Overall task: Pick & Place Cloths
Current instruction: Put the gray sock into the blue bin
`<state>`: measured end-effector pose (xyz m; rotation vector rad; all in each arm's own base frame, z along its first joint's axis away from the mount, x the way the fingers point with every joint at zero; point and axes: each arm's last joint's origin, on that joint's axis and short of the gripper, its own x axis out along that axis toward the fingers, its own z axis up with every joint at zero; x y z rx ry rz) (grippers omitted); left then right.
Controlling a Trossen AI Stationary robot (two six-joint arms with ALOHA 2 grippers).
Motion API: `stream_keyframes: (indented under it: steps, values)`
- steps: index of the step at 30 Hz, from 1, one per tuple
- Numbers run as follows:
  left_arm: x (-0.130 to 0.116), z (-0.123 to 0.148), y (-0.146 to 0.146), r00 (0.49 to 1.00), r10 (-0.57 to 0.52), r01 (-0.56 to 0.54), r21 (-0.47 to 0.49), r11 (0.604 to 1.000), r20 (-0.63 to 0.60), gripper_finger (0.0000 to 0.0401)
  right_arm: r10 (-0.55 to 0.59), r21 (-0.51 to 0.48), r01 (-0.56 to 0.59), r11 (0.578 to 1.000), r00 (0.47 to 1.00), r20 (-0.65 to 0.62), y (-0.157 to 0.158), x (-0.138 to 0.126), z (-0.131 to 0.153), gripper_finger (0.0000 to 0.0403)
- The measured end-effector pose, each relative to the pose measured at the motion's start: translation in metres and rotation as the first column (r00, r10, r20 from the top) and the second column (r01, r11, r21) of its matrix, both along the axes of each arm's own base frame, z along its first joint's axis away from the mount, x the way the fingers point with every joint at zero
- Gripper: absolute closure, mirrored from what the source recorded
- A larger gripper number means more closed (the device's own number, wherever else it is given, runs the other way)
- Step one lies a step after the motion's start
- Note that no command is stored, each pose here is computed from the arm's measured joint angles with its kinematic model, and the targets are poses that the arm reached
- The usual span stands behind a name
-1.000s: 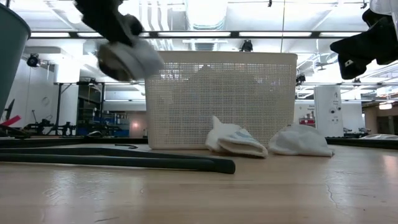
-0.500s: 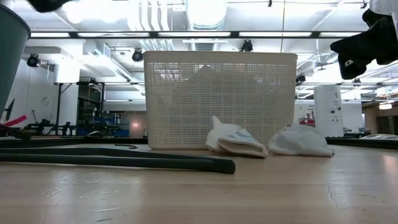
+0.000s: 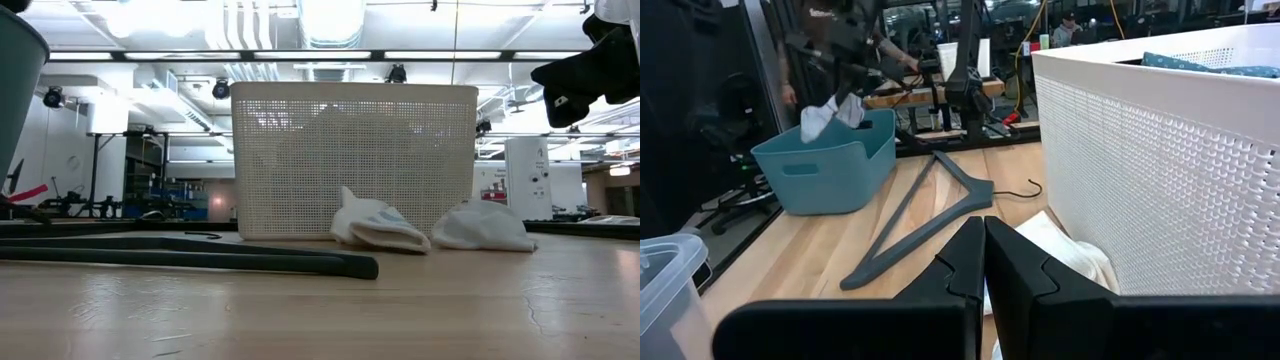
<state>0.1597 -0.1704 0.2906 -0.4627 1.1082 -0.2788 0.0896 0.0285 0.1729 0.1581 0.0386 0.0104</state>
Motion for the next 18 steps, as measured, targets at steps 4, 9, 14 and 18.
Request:
stream_keyframes:
  steps: [4, 9, 14, 18]
  values:
    - [0.002, -0.014, -0.014, 0.997, 0.025, -0.024, 0.018, 1.000, -0.070, 0.0383, 0.000, -0.001, 0.000, 1.000, 1.000, 0.000, 0.000, 0.000, 0.000, 0.0394]
    - [0.008, -0.030, -0.026, 0.991, 0.044, -0.037, 0.055, 0.998, -0.125, 0.0383, 0.000, -0.001, 0.000, 1.000, 1.000, 0.000, 0.000, 0.000, 0.000, 0.0394]
    - [0.013, -0.044, -0.032, 0.986, 0.051, -0.035, 0.099, 0.995, -0.158, 0.0382, 0.000, 0.000, 0.000, 1.000, 1.000, 0.000, 0.000, 0.000, 0.000, 0.0394]
    - [0.017, -0.052, -0.036, 0.980, 0.080, -0.058, 0.123, 0.991, -0.181, 0.0382, 0.000, -0.001, 0.000, 1.000, 1.000, 0.000, 0.000, 0.000, 0.000, 0.0394]
